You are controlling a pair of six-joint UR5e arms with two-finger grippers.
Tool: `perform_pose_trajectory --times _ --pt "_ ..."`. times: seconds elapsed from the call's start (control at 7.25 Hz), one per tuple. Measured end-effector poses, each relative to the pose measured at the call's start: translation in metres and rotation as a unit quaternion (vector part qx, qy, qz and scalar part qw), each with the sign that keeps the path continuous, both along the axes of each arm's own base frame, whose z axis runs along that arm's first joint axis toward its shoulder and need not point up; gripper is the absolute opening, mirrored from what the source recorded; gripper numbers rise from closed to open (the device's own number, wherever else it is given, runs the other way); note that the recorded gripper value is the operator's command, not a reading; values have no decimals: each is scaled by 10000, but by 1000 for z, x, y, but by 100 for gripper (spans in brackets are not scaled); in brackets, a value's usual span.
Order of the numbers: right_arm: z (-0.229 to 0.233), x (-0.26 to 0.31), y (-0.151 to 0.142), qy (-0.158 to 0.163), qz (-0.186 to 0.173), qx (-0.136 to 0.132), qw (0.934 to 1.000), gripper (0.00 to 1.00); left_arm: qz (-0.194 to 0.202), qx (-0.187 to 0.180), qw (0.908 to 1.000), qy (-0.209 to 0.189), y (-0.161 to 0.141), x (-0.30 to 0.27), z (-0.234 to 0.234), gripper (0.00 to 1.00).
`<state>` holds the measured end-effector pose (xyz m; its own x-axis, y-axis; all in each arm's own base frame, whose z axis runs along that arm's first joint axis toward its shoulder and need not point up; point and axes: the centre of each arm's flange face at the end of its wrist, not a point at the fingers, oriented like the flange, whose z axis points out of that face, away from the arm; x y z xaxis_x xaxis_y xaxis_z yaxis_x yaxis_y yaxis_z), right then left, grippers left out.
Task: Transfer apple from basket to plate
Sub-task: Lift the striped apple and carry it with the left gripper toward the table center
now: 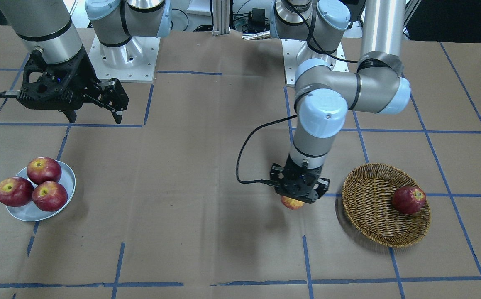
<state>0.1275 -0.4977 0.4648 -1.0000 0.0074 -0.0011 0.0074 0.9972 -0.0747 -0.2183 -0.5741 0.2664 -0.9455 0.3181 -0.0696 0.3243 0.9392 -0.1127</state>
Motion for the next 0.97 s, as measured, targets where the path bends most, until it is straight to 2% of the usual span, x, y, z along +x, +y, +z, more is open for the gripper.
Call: perform_pose_trajectory --times 0.14,0.41,0.69,0.97 --pt "0 0 0 0 -3 2 10000 100 360 40 9993 104 1 -53 -10 60" --pt "0 -1 0 0 -6 5 10000 100 773 182 9966 236 6 -125 -38 60" --pt "-1 -1 0 0 -7 8 10000 100 1039 390 9931 385 10 -145 -60 60" --pt "0 -1 0 0 -7 3 10000 100 1093 463 9922 391 10 -148 -72 60"
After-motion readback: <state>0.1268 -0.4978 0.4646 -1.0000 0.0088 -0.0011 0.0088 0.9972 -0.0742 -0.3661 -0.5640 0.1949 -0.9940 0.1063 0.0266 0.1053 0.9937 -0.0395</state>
